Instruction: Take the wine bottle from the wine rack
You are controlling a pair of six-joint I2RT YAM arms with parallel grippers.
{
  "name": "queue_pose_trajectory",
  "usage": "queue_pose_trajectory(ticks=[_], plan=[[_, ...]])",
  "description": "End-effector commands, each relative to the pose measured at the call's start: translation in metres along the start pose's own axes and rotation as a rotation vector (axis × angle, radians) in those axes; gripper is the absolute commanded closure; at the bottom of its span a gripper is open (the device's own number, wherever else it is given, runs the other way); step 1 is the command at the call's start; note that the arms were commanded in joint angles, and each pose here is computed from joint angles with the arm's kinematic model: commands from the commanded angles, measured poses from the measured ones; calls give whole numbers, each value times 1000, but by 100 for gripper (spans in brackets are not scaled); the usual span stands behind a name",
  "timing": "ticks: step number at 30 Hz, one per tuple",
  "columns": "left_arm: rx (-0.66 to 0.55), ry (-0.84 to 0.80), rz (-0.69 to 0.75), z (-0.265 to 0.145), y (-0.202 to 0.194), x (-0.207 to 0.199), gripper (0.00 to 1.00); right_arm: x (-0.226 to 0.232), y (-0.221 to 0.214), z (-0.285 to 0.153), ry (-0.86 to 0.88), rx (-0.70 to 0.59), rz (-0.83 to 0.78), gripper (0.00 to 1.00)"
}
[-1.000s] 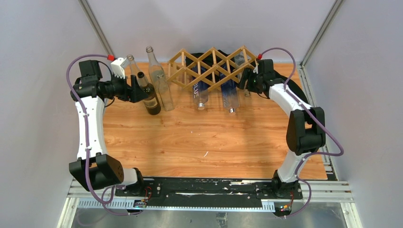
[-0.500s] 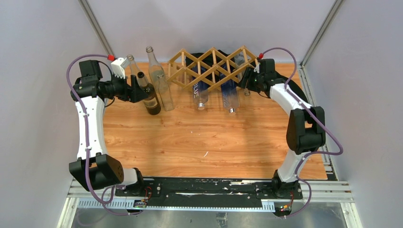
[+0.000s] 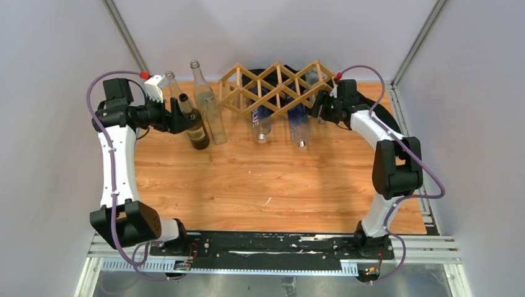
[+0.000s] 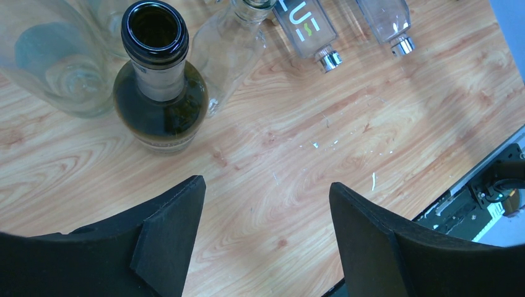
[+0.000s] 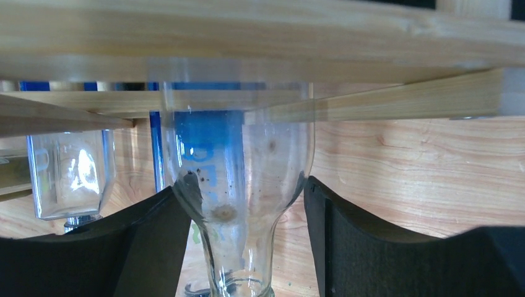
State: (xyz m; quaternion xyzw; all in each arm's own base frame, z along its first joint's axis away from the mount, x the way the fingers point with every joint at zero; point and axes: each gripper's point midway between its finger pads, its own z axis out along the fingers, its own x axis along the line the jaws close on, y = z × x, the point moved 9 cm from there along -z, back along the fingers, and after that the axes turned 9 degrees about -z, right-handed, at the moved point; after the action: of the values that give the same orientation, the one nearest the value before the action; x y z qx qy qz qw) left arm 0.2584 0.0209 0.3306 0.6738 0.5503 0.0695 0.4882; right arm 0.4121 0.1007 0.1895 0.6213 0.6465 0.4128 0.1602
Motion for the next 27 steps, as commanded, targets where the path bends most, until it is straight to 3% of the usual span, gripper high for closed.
queue_pose_trajectory(ticks=[1, 11, 17, 27], plan=[[-16, -19, 12, -5, 3, -9, 22, -9, -9, 5, -7, 31, 28, 34], [-17, -18, 17, -5, 3, -9, 22, -1, 1, -17, 10, -26, 16, 65], [-16, -28, 18, -5, 3, -12, 22, 5, -13, -42, 42, -68, 50, 100], [-12, -38, 31, -3, 4, -16, 23, 15, -60, -97, 104, -129, 104, 100]])
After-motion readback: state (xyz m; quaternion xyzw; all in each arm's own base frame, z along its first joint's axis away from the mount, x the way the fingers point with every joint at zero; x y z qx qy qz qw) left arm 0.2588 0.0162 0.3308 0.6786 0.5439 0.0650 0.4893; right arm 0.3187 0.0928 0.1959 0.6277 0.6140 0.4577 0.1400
